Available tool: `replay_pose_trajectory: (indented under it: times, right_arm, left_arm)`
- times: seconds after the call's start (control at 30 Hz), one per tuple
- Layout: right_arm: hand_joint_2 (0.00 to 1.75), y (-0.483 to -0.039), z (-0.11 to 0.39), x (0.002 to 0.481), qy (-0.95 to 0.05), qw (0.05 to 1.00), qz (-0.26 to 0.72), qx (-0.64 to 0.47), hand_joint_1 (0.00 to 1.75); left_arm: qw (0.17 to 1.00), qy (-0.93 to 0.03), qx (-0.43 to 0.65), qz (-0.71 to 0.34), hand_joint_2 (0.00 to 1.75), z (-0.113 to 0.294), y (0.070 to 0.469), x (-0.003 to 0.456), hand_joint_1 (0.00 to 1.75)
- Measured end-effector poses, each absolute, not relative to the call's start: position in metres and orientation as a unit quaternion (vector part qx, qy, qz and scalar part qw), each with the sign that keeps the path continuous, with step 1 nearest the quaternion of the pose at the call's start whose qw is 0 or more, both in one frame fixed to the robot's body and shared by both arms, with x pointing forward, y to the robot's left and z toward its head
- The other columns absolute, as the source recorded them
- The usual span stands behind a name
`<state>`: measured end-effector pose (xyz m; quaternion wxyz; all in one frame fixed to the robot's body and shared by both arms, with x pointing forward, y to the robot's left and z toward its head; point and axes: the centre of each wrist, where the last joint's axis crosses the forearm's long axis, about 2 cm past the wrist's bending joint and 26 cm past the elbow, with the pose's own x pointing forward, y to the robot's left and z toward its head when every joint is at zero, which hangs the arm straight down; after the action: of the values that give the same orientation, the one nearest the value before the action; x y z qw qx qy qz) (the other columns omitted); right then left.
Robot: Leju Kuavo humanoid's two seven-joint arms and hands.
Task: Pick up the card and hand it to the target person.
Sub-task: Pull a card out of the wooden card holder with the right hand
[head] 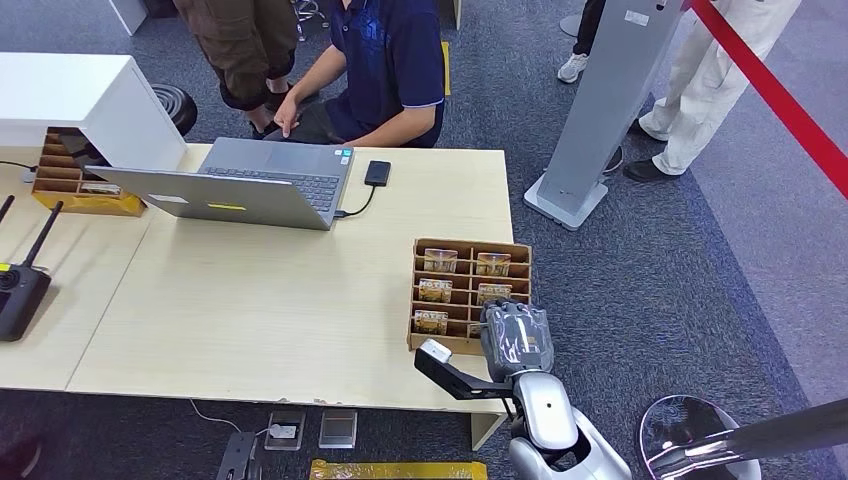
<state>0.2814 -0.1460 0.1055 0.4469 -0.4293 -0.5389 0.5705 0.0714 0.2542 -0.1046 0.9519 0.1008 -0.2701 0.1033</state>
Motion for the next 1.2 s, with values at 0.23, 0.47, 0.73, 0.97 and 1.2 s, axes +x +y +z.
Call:
replay_pose_trajectory:
  times: [0.23,0.47,0.73,0.97,1.2]
  right_arm:
    - [1.75,-0.145,0.102,0.279,-0.538,0.446,0.576,-0.425,1.35]
    - [1.75,-0.144,0.1,0.277,-0.536,0.449,0.576,-0.423,1.46]
    - [1.75,-0.148,0.11,0.282,-0.538,0.447,0.568,-0.434,1.53]
    - [1.75,-0.155,0.137,0.294,-0.556,0.424,0.552,-0.455,1.53]
    - [1.75,-0.16,0.175,0.306,-0.588,0.391,0.523,-0.478,1.56]
  left_arm:
    - [0.951,-0.273,0.106,0.102,0.0,-0.105,0.256,0.072,0.0]
    - [0.95,-0.274,0.108,0.102,0.0,-0.105,0.258,0.072,0.0]
    - [0.95,-0.273,0.109,0.105,0.0,-0.105,0.259,0.071,0.0]
    - [0.95,-0.274,0.105,0.11,0.0,-0.105,0.259,0.071,0.0]
    - [0.949,-0.276,0.1,0.114,0.0,-0.105,0.258,0.071,0.0]
